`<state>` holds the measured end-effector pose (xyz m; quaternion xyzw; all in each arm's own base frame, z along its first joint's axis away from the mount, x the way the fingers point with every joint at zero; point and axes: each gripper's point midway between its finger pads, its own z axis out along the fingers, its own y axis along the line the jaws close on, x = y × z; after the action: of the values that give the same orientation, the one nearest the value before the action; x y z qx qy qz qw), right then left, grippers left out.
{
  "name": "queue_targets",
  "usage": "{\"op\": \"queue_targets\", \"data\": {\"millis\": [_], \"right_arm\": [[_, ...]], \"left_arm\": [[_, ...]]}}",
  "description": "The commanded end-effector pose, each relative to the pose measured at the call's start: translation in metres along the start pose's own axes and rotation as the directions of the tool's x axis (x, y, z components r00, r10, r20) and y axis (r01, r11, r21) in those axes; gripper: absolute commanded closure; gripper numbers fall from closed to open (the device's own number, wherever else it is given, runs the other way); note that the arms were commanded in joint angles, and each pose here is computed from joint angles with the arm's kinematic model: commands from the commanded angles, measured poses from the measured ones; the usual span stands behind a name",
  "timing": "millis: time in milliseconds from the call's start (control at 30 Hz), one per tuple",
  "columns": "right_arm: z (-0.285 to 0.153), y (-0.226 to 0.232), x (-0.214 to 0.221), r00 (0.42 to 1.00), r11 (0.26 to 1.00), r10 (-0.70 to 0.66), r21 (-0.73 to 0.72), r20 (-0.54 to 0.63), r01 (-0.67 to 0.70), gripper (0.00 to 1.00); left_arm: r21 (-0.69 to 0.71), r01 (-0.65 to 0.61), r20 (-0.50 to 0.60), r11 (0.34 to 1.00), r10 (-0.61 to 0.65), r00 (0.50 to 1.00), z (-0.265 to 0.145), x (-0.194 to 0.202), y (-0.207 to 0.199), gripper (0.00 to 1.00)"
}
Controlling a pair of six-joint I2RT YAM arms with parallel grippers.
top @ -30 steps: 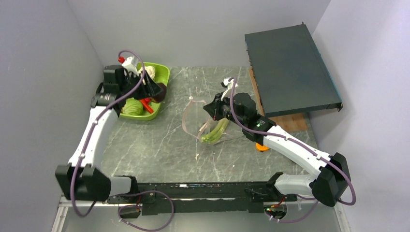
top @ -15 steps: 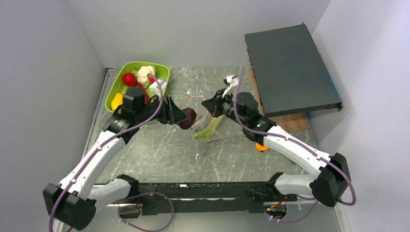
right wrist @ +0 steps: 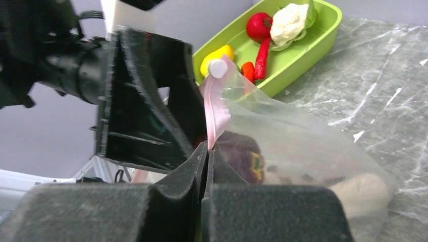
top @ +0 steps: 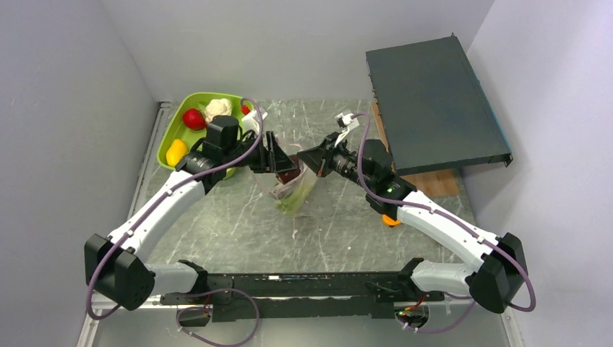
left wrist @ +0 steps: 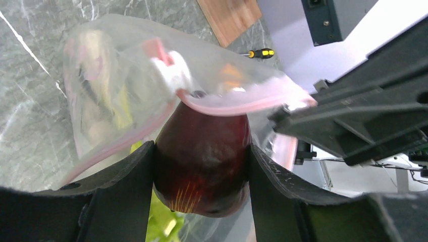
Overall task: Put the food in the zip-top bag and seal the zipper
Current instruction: Place the fake fruit in the zipper food storage bag.
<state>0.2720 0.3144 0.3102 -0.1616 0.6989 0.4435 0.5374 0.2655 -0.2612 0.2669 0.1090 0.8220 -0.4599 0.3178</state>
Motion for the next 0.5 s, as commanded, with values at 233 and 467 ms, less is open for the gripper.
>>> {"op": "queue_targets", "data": {"millis": [233, 467], "right_arm": [[-0.006, 0.031, -0.038, 0.992, 0.993, 0.01, -0.119, 0.129, 0.005, 1.0], [-0.006, 0.026, -0.035, 0.992, 0.995, -0.002, -0.096, 0.124, 0.014, 1.0]], "left_arm": [[0.007, 0.117, -0.094, 0.993, -0.116, 0.989, 0.023, 0.015, 0.01, 0.57], [-0.013, 0.049, -0.062, 0.999, -0.05, 0.997, 0.012, 0.006, 0.006, 0.12]]}}
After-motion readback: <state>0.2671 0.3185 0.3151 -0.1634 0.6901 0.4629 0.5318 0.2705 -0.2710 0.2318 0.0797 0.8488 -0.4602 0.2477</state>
